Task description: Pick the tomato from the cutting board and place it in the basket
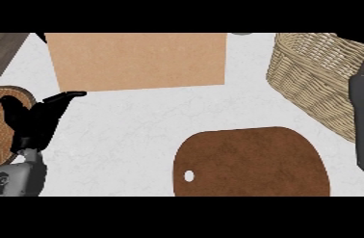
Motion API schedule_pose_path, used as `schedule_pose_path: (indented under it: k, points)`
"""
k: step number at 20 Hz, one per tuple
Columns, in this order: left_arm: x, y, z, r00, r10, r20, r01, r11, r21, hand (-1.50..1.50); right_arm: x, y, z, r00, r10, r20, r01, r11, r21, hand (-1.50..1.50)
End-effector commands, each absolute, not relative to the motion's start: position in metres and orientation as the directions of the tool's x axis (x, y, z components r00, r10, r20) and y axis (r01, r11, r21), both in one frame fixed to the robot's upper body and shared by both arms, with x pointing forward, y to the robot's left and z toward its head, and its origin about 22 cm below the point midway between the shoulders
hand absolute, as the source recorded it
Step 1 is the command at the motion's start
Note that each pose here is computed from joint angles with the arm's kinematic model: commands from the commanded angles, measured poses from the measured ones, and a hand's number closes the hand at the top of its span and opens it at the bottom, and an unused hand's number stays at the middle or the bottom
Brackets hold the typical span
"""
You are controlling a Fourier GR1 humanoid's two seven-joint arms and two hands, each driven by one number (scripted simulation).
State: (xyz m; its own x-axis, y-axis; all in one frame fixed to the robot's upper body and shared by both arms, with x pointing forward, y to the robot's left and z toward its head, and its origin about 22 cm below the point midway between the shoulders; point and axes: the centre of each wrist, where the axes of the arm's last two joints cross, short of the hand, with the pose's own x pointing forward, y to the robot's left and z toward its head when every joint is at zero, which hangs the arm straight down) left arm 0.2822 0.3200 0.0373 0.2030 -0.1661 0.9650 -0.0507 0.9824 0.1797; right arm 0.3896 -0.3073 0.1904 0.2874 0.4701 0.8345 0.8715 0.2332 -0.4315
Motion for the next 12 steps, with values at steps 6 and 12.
schedule_pose_path:
  k: [6, 12]
  points:
    - [0.268, 0.318, 0.033, 0.212, -0.157, 0.965, -0.101, 0.978, 0.182, 0.0, 0.311, -0.341, 0.2, 0.084, 0.28, 0.956, 0.972, 0.188, -0.14, -1.5]
    - [0.269, 0.329, 0.032, 0.197, -0.162, 0.967, -0.106, 0.977, 0.185, 0.0, 0.223, -0.39, 0.204, 0.135, 0.286, 0.949, 0.937, 0.276, -0.216, -1.5]
